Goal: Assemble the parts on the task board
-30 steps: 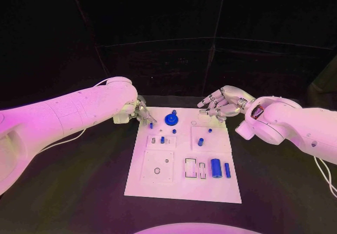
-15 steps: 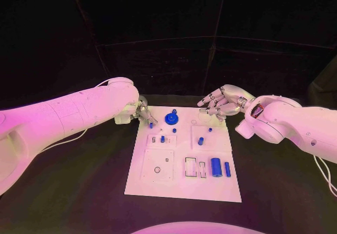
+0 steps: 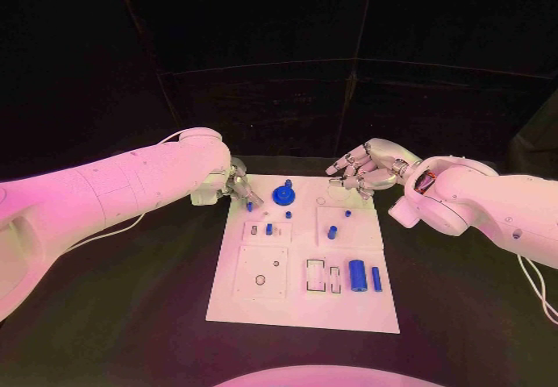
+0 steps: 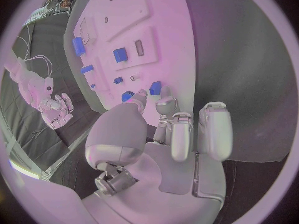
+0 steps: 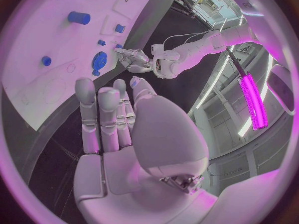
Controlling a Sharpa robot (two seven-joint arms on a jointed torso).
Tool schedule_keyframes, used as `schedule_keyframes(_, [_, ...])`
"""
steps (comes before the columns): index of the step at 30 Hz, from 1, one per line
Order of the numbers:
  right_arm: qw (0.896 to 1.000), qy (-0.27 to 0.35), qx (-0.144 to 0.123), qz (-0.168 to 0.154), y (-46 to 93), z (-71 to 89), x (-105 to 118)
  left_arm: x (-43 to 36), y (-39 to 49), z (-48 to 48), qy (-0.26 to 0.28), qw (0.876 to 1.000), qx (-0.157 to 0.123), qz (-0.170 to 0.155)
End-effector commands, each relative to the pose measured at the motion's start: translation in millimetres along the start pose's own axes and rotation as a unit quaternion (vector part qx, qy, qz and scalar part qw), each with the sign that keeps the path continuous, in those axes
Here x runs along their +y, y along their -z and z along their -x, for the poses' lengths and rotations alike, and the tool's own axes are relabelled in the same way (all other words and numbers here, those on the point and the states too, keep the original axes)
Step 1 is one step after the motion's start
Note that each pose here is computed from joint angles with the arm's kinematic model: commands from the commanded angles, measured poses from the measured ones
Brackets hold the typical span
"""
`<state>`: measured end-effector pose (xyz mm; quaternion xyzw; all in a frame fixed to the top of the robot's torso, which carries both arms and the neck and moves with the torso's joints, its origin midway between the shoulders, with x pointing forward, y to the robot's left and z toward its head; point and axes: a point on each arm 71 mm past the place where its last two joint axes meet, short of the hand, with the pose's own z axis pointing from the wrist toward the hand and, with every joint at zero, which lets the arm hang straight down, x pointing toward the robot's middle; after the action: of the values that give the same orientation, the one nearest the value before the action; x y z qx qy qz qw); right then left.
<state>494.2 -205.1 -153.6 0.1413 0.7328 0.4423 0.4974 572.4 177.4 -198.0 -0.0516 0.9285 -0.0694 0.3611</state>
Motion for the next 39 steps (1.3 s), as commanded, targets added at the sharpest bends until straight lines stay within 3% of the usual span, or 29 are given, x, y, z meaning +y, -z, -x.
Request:
schedule_keyframes(1, [1.000, 0.001, 0.003, 0.006, -0.6, -0.3, 1.9, -1.9, 0.9, 0.6, -0.002, 1.000, -0.003, -0.007])
schedule_keyframes(20, [1.000, 0.001, 0.005, 0.004, -1.7, -0.3, 1.0, 1.9, 1.3, 0.5, -0.002, 1.000, 0.001, -0.004])
schedule_keyframes(31, [1.000, 0.001, 0.005, 0.003, -2.0, 0.2, 0.3, 0.4, 2.8, 0.3, 0.035, 0.998, 0.002, -0.042])
schedule_keyframes(39, [1.000, 0.001, 0.006, 0.002, -2.3, 0.3, -0.1, 6.3, 10.3, -0.7, 0.067, 0.996, -0.007, -0.058])
